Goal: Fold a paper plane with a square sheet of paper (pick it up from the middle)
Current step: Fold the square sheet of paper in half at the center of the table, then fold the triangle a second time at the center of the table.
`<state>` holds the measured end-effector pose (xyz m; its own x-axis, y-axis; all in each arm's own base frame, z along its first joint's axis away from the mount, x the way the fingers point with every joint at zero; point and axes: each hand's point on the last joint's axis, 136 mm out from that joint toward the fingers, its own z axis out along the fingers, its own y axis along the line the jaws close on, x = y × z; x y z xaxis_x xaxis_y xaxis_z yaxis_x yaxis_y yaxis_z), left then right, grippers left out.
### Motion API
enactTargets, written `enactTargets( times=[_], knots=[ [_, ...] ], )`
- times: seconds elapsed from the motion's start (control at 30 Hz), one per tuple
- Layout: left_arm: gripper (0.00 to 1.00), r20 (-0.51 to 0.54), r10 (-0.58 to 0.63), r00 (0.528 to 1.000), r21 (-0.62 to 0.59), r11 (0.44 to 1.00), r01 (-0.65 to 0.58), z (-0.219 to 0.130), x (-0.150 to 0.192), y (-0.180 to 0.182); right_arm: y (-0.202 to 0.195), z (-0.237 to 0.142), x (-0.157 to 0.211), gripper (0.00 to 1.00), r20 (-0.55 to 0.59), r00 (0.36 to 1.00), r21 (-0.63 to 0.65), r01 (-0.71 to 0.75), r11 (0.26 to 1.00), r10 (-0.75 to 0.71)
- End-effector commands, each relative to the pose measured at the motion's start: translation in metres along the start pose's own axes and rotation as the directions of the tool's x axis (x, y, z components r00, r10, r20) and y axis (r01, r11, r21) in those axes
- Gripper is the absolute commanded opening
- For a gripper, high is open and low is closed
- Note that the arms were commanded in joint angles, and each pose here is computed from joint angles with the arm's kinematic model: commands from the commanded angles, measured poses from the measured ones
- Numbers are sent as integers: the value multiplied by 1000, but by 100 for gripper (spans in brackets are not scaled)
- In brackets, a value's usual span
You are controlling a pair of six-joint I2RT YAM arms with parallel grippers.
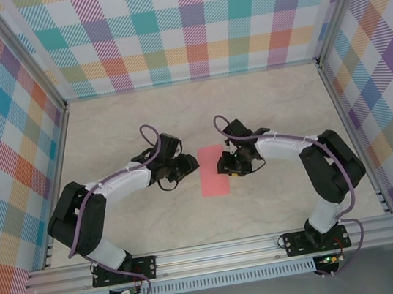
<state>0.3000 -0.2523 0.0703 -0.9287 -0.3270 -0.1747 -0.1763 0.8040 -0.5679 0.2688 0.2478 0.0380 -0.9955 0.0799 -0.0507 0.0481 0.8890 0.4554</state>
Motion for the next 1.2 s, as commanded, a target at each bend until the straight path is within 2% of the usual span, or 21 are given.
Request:
enactTargets(
  times=[0.0,0.3,0.43,0.83,1.0,1.17],
  knots=[
    [42,-13,-18,1000,39,999,18,3,-1,-6,12,3,-6,40,-6,1000,-36,-6,999,6],
    [43,-37,-27,999,29,999,28,12,1,-3,10,13,-7,40,-32,999,-28,-10,1000,9],
    [43,-51,-31,998,33,999,33,16,2,-4,-4,19,-2,40,-43,999,29,-17,999,19],
    [44,-92,-49,995,46,998,53,26,8,-3,-21,27,9,40,-67,997,67,-32,997,37],
    [43,-119,-111,987,76,990,121,27,14,-6,-24,29,10,40,-72,997,79,-36,996,42],
    [44,-116,-155,981,72,984,164,13,25,-3,-26,30,11,39,-73,996,85,-37,996,43]
  ],
)
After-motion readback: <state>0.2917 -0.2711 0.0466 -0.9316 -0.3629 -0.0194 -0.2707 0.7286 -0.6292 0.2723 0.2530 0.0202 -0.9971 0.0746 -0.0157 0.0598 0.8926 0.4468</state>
